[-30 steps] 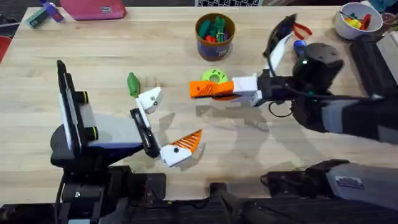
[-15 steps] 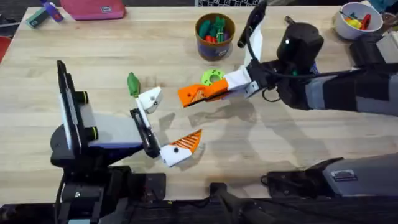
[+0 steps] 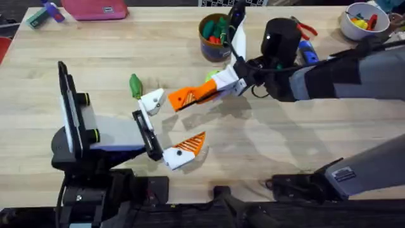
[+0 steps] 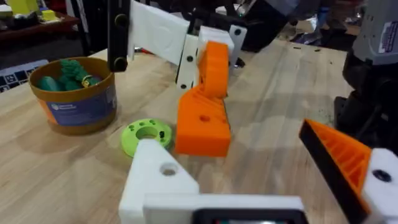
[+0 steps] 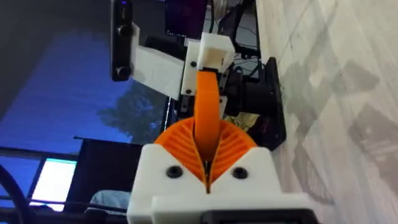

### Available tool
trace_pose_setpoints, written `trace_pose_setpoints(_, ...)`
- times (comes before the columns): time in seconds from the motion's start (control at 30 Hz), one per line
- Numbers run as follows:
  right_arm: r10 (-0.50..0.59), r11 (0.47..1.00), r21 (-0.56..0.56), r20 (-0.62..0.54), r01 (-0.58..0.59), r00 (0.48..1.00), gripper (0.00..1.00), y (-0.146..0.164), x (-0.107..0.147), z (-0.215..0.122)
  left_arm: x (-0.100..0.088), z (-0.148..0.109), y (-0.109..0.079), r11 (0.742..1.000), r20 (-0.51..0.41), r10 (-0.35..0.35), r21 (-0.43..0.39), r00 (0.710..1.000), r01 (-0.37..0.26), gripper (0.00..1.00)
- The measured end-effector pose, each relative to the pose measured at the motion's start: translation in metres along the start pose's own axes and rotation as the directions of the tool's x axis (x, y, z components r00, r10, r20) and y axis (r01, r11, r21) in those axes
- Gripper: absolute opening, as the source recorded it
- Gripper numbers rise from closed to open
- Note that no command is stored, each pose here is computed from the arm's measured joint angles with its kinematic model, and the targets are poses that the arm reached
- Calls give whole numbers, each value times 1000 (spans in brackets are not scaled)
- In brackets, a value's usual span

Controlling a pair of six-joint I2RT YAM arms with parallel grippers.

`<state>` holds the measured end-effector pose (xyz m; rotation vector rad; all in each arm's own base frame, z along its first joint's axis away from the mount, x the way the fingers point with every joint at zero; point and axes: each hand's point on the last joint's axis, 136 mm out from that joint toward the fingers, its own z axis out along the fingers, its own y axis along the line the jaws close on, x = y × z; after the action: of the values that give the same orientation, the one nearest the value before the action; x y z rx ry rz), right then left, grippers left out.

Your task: Pick up the gripper from the table and insert it into the empty holder that is missing its gripper. Then pick up a screw, insert it into the mounting hole, and use the screwdriver to tighten it. Finally, clean up the table by picking up the vegetable and placing it into the bucket.

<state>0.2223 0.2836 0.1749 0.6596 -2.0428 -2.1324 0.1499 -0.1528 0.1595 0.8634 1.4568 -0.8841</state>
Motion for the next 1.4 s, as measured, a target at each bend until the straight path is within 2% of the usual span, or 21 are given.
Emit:
trace_pose_setpoints(0.73,36,999,-4,-31,-36,999,11,-6,3,12,0,0,0,1000,0,0,0,1000,0,986)
trace_pose_setpoints(1.4,33,999,16,-7,-33,999,11,-9,0,23,0,0,0,1000,0,0,0,1000,0,986)
